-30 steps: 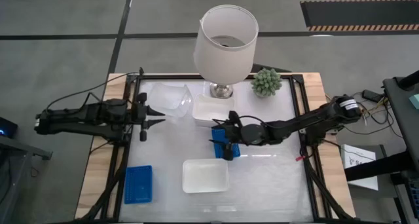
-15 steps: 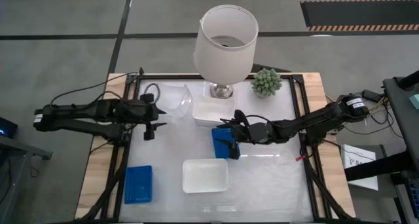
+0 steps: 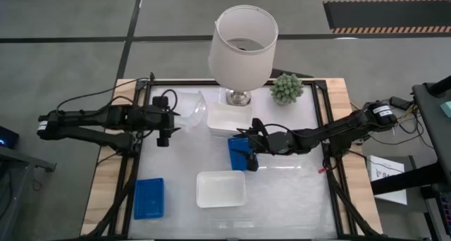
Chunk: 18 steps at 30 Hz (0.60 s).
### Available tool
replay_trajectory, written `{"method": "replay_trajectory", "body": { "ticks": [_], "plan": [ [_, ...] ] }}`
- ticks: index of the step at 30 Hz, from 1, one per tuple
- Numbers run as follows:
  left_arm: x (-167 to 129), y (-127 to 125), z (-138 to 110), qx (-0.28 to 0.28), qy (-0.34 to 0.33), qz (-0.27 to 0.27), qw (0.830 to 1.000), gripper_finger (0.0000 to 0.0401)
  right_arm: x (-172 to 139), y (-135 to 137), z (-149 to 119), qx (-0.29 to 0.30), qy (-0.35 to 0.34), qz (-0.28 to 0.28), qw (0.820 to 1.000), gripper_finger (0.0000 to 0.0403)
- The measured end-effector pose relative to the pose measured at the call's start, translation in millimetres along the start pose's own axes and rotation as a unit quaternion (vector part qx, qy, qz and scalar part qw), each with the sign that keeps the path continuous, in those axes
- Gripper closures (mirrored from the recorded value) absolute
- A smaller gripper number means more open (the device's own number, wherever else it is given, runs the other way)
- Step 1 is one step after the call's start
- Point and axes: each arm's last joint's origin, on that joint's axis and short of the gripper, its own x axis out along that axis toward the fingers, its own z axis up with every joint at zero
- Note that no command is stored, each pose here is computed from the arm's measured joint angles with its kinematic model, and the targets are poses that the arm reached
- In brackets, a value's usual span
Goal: Stack baskets by color
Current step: Stack the transparent bin into the upper left transparent bin
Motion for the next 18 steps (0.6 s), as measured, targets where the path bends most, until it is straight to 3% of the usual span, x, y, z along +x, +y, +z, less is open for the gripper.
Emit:
{"method": "replay_trajectory", "body": {
  "ticks": [12,18],
  "plan": [
    [13,4,-4,0.015,0.034,0.009,0.999,0.0183,0,0,-1,-0.003,0.002,0.0,1.0,0.017],
    [20,3,-3,0.038,0.048,0.004,0.998,0.0237,0,0,-2,0.004,0.008,0.002,1.0,0.017]
  ]
}}
